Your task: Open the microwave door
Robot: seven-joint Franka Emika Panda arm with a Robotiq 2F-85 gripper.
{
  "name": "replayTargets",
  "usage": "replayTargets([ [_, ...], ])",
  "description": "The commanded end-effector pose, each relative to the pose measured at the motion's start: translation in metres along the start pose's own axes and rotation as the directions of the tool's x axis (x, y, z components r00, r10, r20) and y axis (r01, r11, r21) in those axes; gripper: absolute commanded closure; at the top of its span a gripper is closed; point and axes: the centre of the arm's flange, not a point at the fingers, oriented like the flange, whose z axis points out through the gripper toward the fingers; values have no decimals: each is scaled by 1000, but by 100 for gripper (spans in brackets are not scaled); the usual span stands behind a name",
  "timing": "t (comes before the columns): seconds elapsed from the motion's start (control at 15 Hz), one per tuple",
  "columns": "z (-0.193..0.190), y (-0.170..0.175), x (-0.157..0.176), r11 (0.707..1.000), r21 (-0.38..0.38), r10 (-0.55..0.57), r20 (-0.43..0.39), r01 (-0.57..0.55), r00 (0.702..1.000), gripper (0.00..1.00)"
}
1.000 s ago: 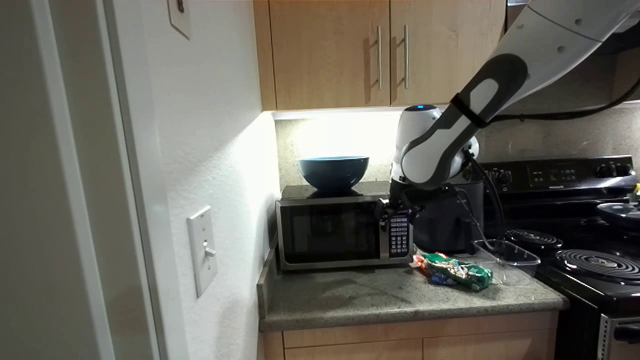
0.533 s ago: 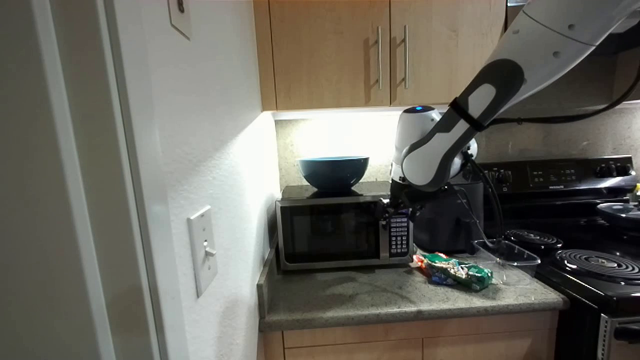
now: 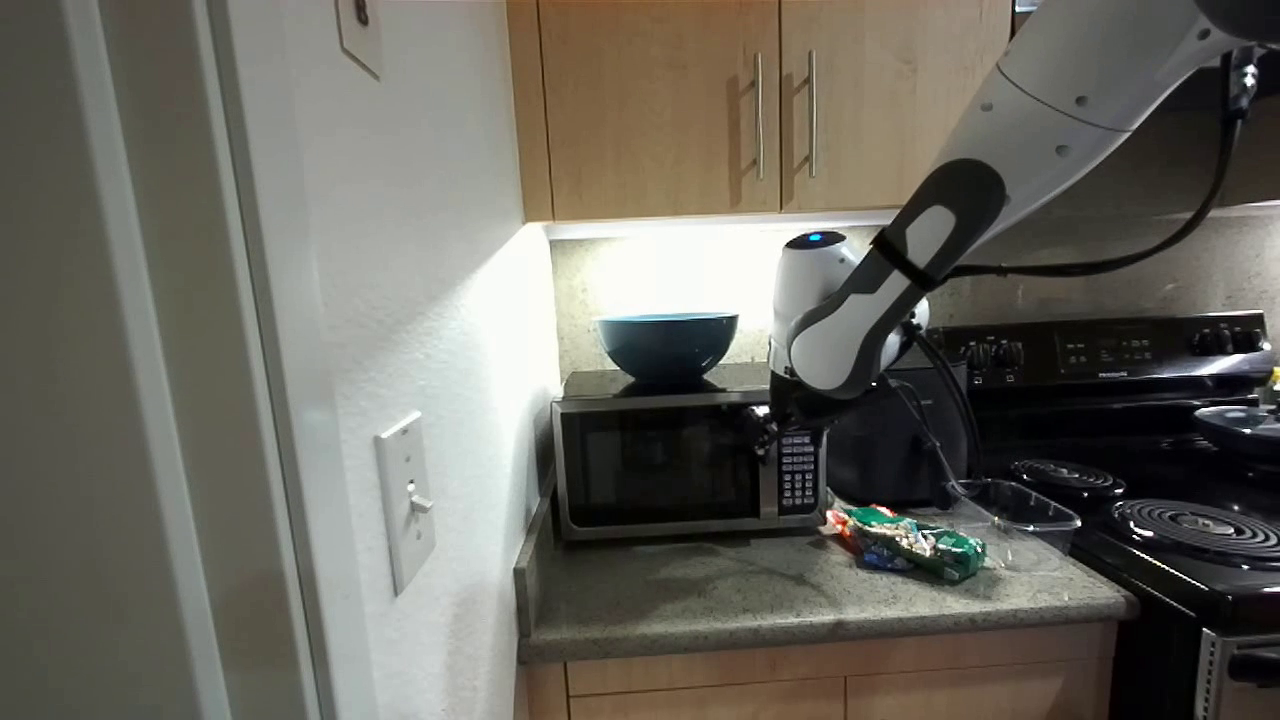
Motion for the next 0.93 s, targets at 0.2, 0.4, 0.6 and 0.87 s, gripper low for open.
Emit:
replayTargets([
  [0.2,10,1,24,997,-66,24,-68,-28,997,0],
  [0.4,16,2,46,996,-65,49,-74,-54,996,8],
  [0.6,23,-3,56,997,-66,45,-68,-49,997,39],
  [0.87,35,-5,62,996,-66,52,-43,-55,998,66],
])
